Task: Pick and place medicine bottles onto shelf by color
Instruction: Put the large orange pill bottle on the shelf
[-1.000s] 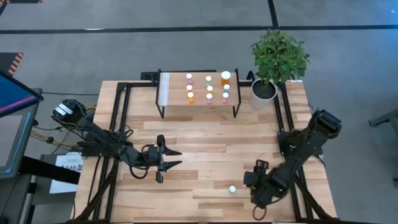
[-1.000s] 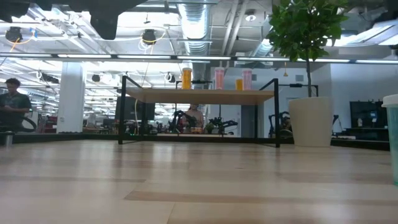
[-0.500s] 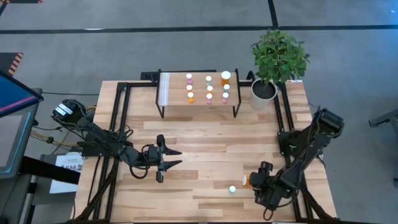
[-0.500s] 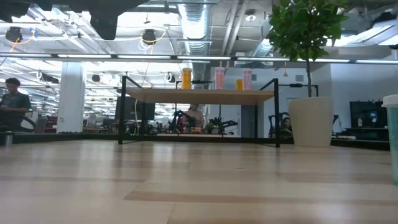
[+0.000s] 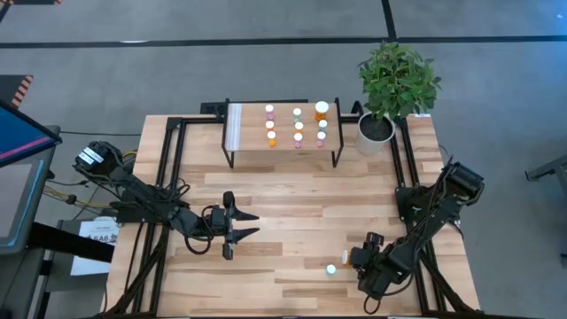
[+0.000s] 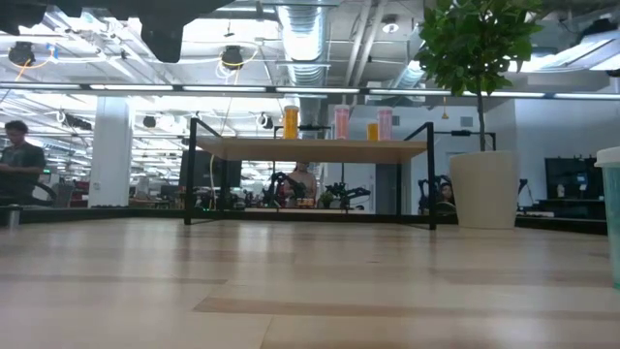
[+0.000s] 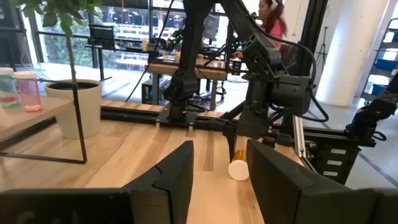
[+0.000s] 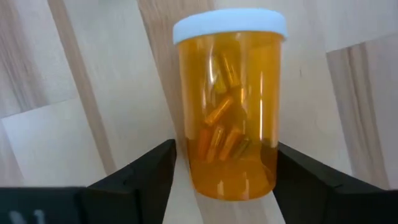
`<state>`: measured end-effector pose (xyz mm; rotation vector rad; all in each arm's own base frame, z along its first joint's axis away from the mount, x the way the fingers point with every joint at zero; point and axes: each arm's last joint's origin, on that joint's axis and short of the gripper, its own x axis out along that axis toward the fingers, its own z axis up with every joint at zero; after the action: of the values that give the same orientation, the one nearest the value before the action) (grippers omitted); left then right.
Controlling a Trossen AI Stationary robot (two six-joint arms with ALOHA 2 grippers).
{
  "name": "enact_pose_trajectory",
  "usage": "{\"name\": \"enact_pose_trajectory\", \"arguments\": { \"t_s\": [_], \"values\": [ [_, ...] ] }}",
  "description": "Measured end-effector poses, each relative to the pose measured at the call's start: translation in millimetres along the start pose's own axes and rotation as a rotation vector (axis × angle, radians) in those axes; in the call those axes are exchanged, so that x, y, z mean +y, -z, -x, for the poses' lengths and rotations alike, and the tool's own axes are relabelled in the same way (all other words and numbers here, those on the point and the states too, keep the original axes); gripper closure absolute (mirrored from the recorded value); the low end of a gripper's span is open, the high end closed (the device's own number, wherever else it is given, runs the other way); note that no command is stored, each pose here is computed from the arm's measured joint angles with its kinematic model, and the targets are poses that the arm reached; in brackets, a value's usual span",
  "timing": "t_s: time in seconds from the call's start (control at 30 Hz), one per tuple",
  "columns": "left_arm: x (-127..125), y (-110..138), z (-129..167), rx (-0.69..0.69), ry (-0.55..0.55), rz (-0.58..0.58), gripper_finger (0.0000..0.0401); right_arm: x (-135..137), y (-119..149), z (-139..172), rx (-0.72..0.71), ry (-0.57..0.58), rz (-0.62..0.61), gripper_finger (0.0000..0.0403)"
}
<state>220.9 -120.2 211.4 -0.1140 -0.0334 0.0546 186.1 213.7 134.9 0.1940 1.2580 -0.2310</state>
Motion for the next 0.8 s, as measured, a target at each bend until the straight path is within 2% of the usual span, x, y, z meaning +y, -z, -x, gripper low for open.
{"name": "enact_pose_trajectory", "arguments": {
  "t_s": [0.23, 0.47, 0.8],
  "values": [
    [0.0, 0.0, 0.0, 0.0, 0.0, 0.001, 0.0264, 1.3, -1.1, -0.1, -0.026, -0.007, -0.002, 0.0175],
    [-0.1, -0.5, 0.0, -0.004, 0.001, 0.004, 0.0264, -2.0, -5.4, 23.2, -0.212, -0.012, -0.044, 0.0218],
    [1.2, -0.9, -1.0, -0.007, 0.007, 0.027, 0.0264, -14.8, -6.9, 78.0, -0.517, -0.07, -0.076, 0.0196]
  ]
}}
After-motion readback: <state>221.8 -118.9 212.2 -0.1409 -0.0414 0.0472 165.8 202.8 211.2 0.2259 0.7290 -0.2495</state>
